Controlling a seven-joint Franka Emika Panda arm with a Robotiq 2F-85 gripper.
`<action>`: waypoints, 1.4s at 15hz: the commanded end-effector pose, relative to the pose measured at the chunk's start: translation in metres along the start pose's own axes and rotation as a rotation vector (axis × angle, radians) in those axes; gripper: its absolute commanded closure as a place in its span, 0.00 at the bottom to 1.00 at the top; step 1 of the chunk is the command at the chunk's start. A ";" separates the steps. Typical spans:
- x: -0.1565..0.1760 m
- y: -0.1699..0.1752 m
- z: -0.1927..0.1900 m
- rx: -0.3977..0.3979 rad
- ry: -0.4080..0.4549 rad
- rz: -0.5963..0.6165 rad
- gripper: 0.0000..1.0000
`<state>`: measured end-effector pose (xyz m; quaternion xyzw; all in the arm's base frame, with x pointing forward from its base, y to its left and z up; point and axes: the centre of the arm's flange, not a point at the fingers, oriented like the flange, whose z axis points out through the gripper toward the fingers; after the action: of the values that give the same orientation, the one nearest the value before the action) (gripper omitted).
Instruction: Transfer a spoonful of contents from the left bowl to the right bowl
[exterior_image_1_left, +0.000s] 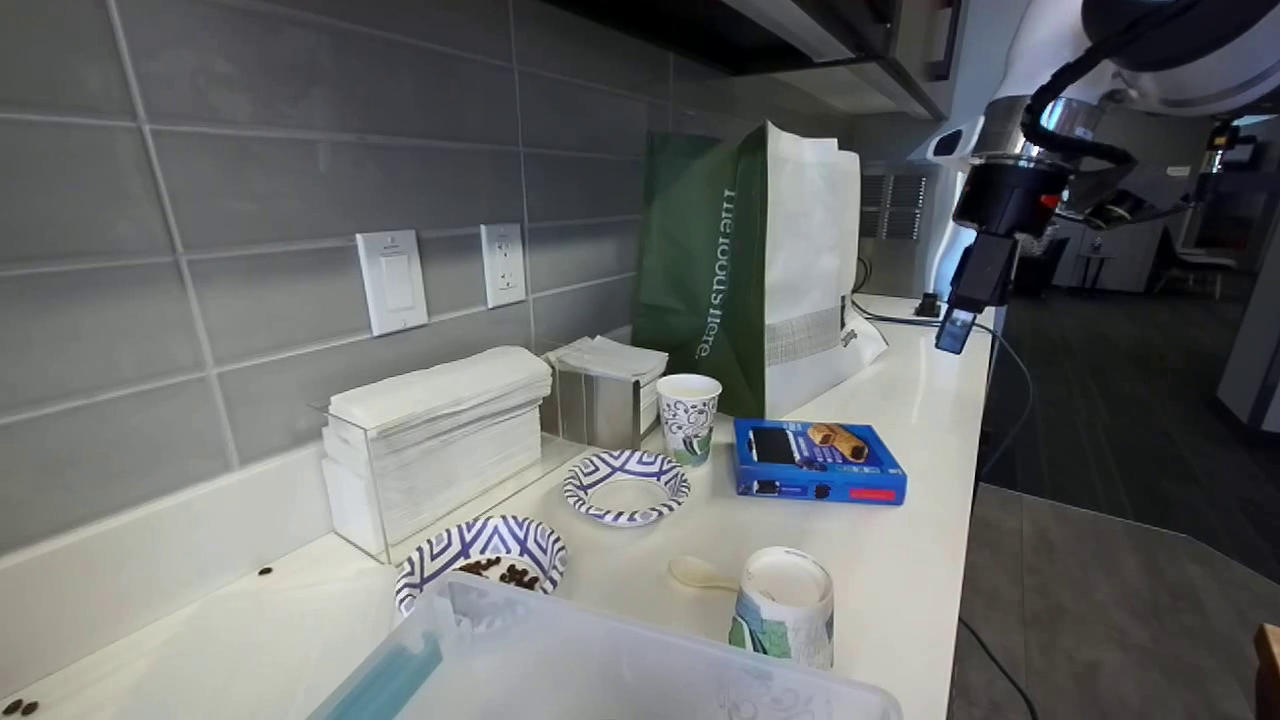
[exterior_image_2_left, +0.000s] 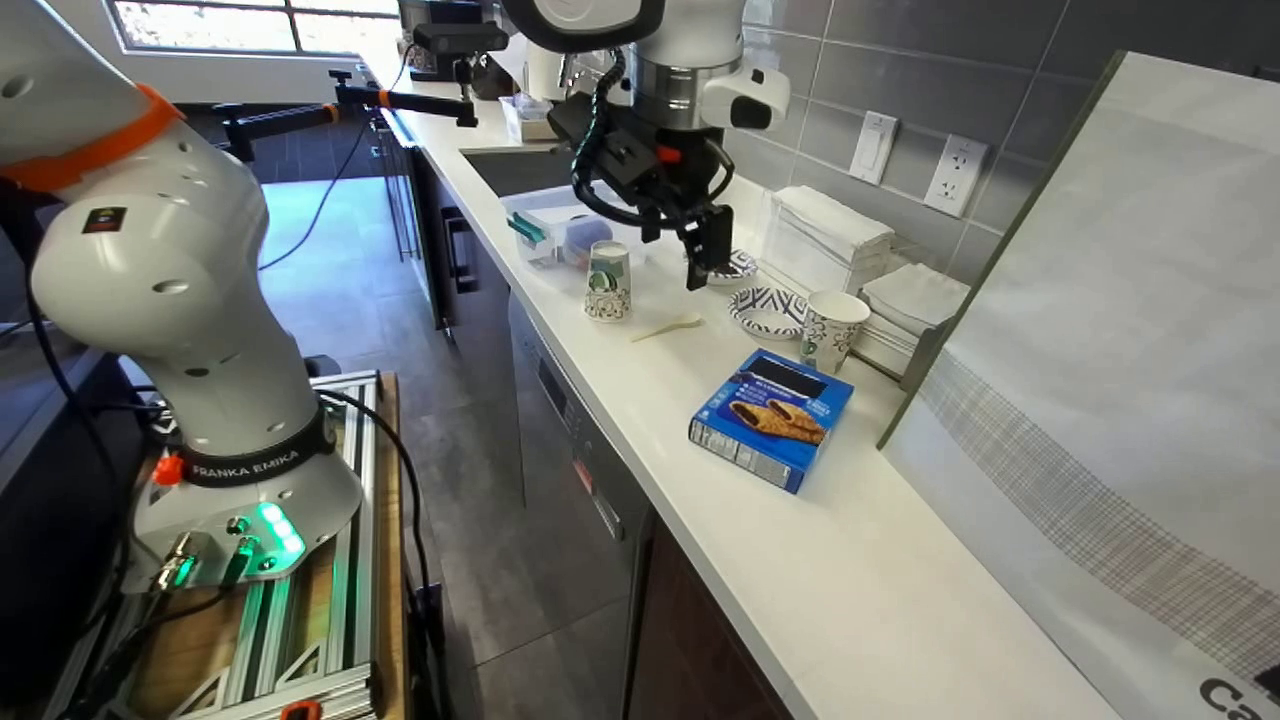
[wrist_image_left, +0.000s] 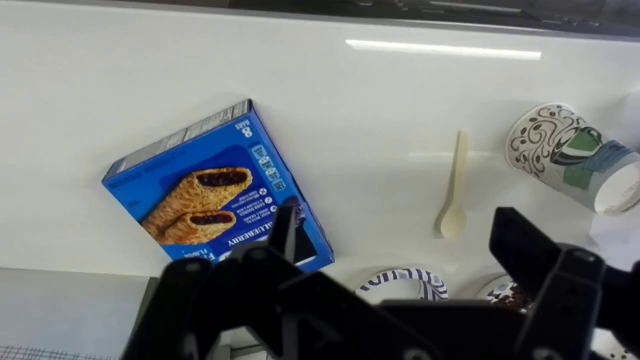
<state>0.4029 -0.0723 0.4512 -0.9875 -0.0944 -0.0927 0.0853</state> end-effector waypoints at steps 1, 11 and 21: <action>0.012 -0.034 0.015 -0.063 0.074 0.046 0.00; 0.022 -0.101 0.091 -0.206 0.217 0.036 0.00; 0.040 -0.136 0.168 -0.232 0.205 0.000 0.00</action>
<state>0.4241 0.0814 0.3413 -0.9747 -0.0794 -0.2087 -0.0140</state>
